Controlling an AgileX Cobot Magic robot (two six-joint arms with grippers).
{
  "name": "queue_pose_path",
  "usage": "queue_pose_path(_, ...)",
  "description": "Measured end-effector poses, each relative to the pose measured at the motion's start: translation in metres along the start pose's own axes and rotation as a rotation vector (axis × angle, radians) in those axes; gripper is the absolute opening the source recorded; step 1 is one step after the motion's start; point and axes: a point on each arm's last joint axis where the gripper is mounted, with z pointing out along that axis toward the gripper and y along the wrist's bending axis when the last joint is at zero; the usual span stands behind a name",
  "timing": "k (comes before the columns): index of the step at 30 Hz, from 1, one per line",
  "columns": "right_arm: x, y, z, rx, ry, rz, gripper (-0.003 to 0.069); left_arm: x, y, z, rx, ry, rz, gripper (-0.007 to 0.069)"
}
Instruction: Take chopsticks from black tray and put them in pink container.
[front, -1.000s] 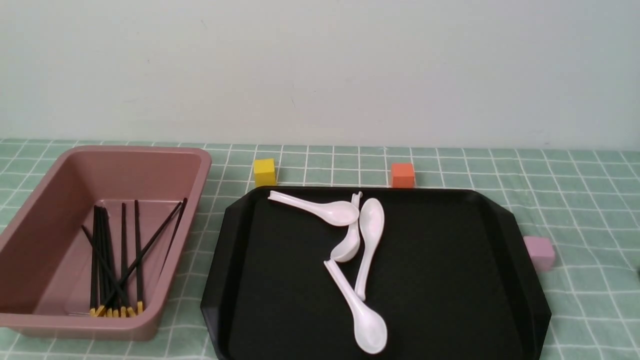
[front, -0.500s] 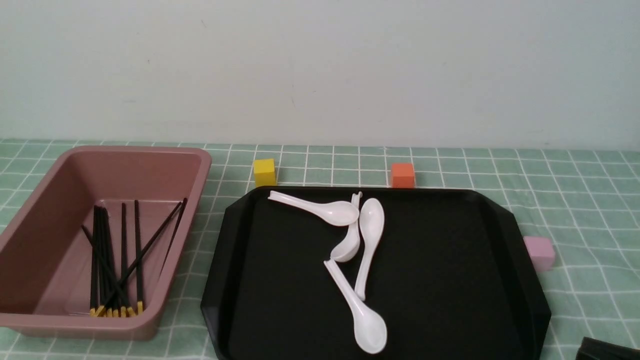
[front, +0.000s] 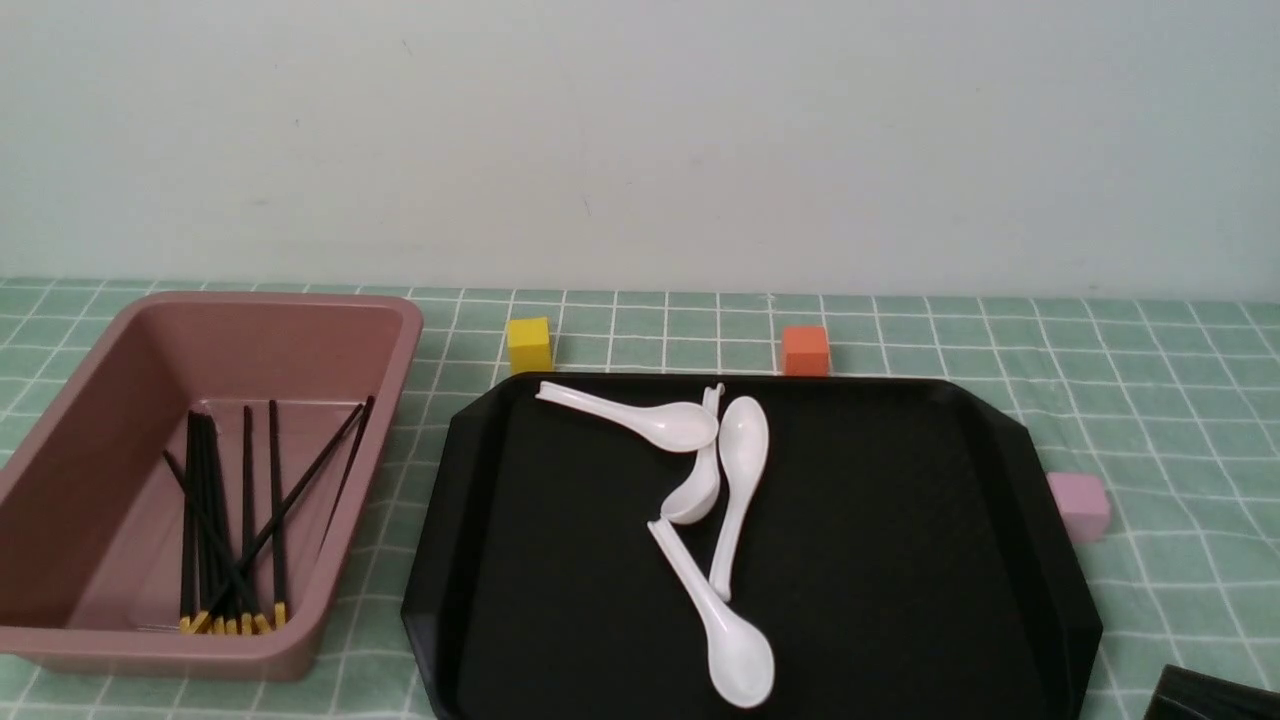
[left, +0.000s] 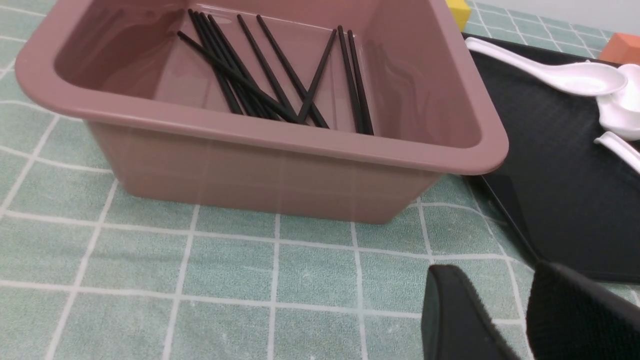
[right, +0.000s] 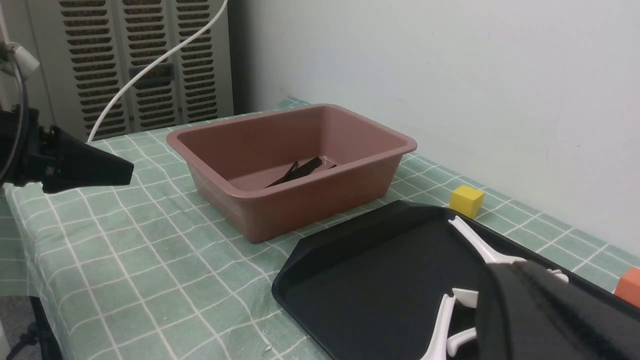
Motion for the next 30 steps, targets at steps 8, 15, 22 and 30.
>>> queue_pose_path(8, 0.000, 0.000, 0.000, 0.000, 0.000, 0.000, 0.0014, 0.000, 0.000, 0.000, 0.000, 0.000, 0.000, 0.0239)
queue_pose_path(15, -0.001, 0.000, -0.003, 0.000, -0.020, 0.002, 0.0022, 0.000, 0.000, 0.000, 0.000, 0.000, 0.000, 0.0239)
queue_pose_path(22, 0.021, -0.011, -0.011, 0.158, -0.005, -0.031, 0.0031, 0.000, 0.000, 0.000, 0.000, 0.000, 0.000, 0.0239)
queue_pose_path(30, 0.068, -0.028, -0.026, 0.525, 0.027, 0.014, 0.0035, 0.000, 0.000, 0.000, 0.000, 0.000, 0.000, 0.0238)
